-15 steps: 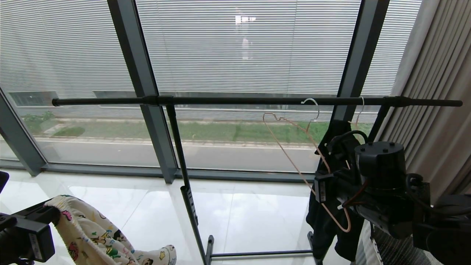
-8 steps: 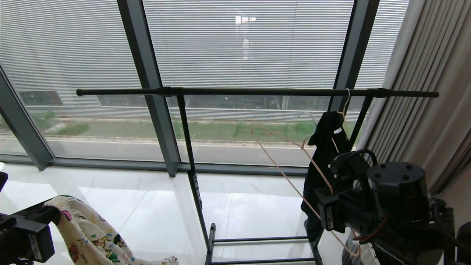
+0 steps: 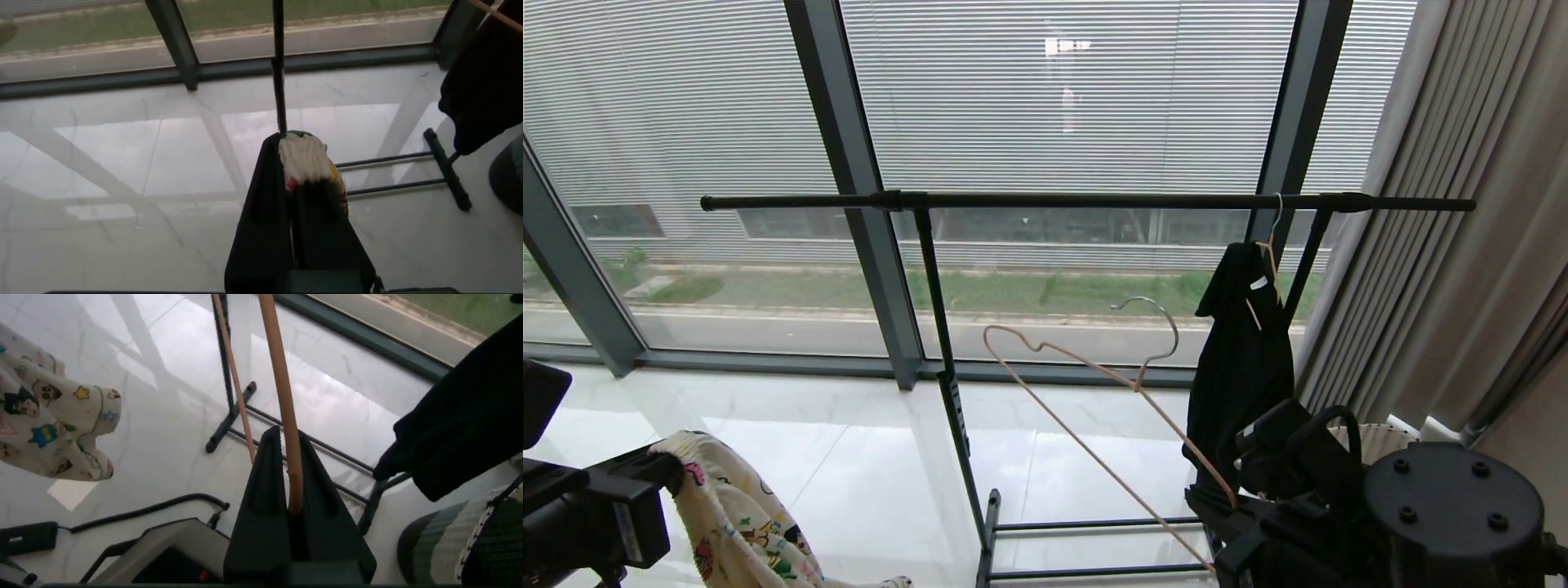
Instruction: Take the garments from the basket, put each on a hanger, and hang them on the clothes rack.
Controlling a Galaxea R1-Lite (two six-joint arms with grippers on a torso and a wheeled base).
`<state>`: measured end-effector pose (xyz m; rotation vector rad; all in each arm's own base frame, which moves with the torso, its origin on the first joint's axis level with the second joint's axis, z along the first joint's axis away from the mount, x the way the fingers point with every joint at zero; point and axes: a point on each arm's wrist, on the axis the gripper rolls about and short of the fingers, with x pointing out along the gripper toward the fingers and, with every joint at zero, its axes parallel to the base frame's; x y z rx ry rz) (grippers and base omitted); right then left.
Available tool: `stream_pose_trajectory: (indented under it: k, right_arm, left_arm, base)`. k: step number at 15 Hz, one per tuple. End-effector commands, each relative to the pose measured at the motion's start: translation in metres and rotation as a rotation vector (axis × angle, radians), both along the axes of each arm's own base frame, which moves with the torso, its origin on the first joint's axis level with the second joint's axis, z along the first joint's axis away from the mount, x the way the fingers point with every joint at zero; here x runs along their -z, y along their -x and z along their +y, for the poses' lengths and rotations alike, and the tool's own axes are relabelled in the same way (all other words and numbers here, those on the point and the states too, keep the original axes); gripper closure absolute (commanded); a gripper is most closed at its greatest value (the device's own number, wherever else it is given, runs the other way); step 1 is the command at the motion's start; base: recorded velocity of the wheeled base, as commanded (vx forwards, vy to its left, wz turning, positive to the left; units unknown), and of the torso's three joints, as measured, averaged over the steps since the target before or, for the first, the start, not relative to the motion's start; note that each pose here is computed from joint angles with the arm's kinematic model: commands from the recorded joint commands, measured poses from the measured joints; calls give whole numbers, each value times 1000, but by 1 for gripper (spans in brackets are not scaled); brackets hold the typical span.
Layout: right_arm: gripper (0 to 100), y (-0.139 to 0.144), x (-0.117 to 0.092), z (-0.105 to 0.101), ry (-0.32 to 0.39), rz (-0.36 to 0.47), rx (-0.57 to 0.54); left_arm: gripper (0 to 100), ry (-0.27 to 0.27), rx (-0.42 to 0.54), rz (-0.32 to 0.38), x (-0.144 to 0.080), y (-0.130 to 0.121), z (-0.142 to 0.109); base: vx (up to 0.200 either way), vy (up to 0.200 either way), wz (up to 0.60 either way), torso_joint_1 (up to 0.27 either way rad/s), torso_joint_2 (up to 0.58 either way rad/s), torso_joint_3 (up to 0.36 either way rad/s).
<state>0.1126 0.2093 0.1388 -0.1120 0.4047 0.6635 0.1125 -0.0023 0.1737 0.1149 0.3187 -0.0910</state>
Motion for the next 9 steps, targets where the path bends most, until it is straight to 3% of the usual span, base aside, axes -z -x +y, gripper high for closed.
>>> stream_pose_trajectory:
  k: [1, 3, 6, 9]
  right_arm:
    - [100, 15, 0, 7, 1, 1, -71]
    - [100, 29, 3, 15, 11, 7, -134]
    - [100, 35, 13, 26, 43, 23, -171]
    - [100, 34, 17, 31, 37, 20, -180]
  left_arm:
    - [100, 72, 11, 19, -13, -26, -6]
    - [100, 102, 17, 6, -28, -47, -12]
    - [100, 118, 56, -10, -27, -72, -26]
    - [100, 145, -31, -30, -26, -95, -48]
  base:
    - [0, 0, 0, 0, 0, 0]
    - [0, 0, 0, 0, 0, 0]
    - [0, 0, 0, 0, 0, 0]
    - [0, 0, 0, 0, 0, 0]
